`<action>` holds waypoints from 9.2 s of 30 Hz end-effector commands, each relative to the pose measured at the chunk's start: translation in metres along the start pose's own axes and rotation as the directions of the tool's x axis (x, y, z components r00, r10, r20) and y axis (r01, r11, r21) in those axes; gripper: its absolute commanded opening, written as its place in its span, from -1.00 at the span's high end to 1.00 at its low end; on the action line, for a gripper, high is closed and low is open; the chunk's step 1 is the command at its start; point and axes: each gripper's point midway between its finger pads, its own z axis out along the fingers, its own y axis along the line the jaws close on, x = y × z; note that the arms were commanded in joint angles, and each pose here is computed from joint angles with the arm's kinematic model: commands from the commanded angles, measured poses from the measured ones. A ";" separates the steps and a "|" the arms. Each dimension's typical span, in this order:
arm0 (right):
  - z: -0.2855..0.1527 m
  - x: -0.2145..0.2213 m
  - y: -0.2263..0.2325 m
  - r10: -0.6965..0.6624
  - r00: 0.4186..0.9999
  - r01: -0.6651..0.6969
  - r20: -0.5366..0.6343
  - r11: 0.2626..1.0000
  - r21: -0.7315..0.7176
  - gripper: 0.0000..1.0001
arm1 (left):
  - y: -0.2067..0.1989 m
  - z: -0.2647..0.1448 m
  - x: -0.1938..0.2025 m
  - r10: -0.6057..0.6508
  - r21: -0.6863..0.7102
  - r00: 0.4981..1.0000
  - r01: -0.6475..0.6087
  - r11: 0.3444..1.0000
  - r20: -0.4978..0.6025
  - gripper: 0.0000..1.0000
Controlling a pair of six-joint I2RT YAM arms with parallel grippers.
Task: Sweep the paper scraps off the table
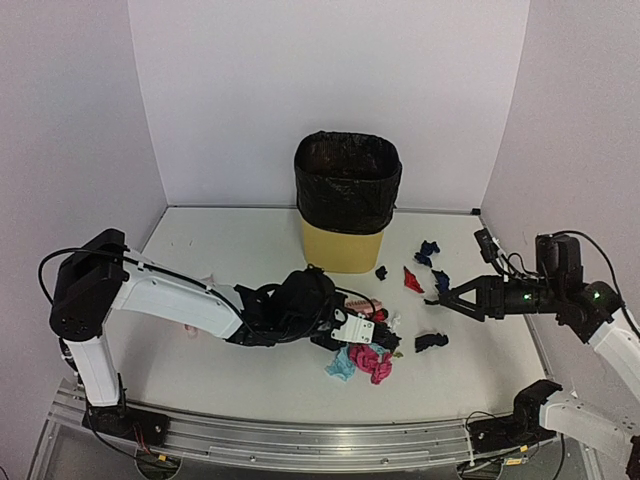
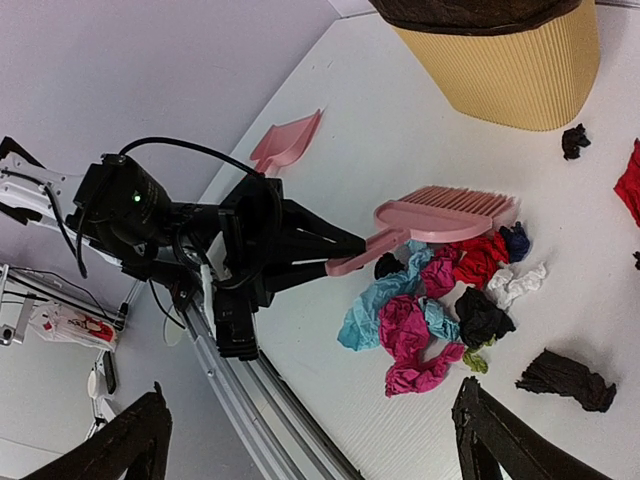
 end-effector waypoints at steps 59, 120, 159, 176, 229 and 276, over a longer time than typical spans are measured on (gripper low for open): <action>0.080 0.074 0.081 -0.659 0.653 0.335 -0.373 0.693 -0.638 -0.60 | 0.033 -0.158 -0.119 -0.759 0.567 0.624 0.563 0.601 0.185 1.00; 0.070 -0.087 0.125 -0.091 0.946 0.189 0.310 0.934 -0.304 1.00 | 0.099 -0.144 -0.050 -0.865 0.358 -0.076 0.925 0.124 0.496 -0.99; 0.091 -0.073 0.110 -0.065 0.951 0.168 0.301 0.930 -0.328 1.00 | 0.108 -0.193 -0.101 -0.807 0.842 -0.372 0.471 0.261 0.459 0.75; 0.093 -0.063 0.106 -0.095 0.958 0.184 0.272 0.929 -0.322 1.00 | 0.122 -0.213 -0.104 -0.760 0.813 -0.376 0.480 0.330 0.530 0.41; 0.021 -0.001 0.100 -0.425 0.899 0.407 -0.108 0.900 -0.157 -0.79 | 0.004 -0.184 -0.087 -0.878 0.698 0.443 0.572 0.432 0.181 1.00; 0.039 0.016 0.134 -0.429 0.874 0.305 -0.227 0.849 -0.431 0.46 | 0.011 -0.173 -0.104 -0.847 0.742 0.499 0.497 0.451 0.180 1.00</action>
